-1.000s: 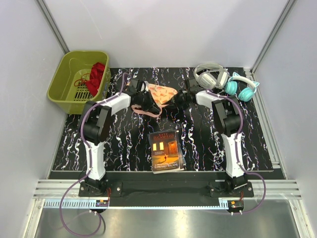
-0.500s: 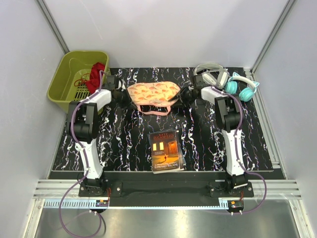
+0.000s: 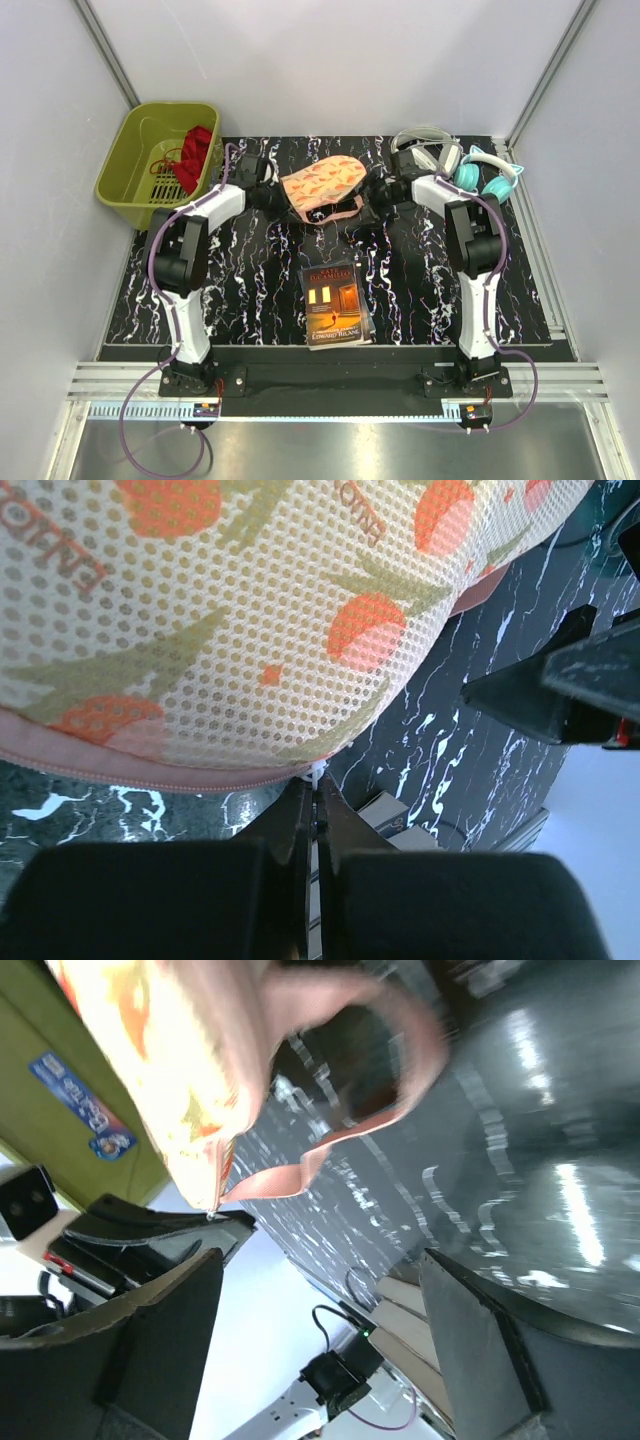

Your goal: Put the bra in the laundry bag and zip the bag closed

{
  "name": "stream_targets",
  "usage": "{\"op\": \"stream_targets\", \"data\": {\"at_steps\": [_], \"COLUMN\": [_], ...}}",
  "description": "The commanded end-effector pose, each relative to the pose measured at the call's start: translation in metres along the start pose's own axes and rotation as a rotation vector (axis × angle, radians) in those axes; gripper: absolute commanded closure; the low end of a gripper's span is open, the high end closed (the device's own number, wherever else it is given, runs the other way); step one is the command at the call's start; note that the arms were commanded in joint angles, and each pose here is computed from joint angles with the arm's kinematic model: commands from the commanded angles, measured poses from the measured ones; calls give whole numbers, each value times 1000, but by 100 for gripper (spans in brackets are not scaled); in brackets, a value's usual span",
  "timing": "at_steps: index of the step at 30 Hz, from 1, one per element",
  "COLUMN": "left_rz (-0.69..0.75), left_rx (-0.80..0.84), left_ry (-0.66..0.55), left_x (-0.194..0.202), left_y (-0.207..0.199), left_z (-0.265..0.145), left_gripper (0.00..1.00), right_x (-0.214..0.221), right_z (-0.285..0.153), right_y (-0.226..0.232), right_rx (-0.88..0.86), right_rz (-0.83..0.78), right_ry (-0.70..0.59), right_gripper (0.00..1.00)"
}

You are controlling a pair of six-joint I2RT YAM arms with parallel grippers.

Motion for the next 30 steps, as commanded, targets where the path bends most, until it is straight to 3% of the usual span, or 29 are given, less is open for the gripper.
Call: {"op": "stream_targets", "data": {"at_steps": [1,4,10,11,17,18,20,26,30], "left_rz": [42,54,89,93,92,95,83,25,82], "left_rx": [70,73,99,105,97,96,88,29,-26], "left_ry": [-24,-7,29,37,36,35,25,-24,-6], "left_x": [6,17,34,37,39,39,35,17,12], "left_y": [-29,-37,-56,-59,-53,-51,-45,-2,19], "left_z": [-8,-4,4,5,4,4,0,-18,-21], "left_gripper": [100,100,100,100,100,100,100,100,100], "right_x": [22,28,30,29,25,24,21,0,-10], "right_z": [3,14,32,34,43,44,45,35,40], "right_y": [38,46,58,59,49,45,39,21,18], "right_rx": [-66,-68,-83,-83,-58,-51,-38,-29,-28], "right_rz": [-90,-93,-83,-77,-59,-56,-58,-96,-134], "right_ry": [-13,-2,3,1,1,4,-5,-32,22], "right_gripper": [15,18,34,44,73,86,97,100,100]}}
Point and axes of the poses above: each gripper's point midway between its finger pads, its own z axis out along the fingers, its own y axis along the line the jaws close on, x = y × z, the point moved 7 cm from there along -z, back along the fingers, and after that the axes turned 2 degrees about -z, right-handed, at the moved point
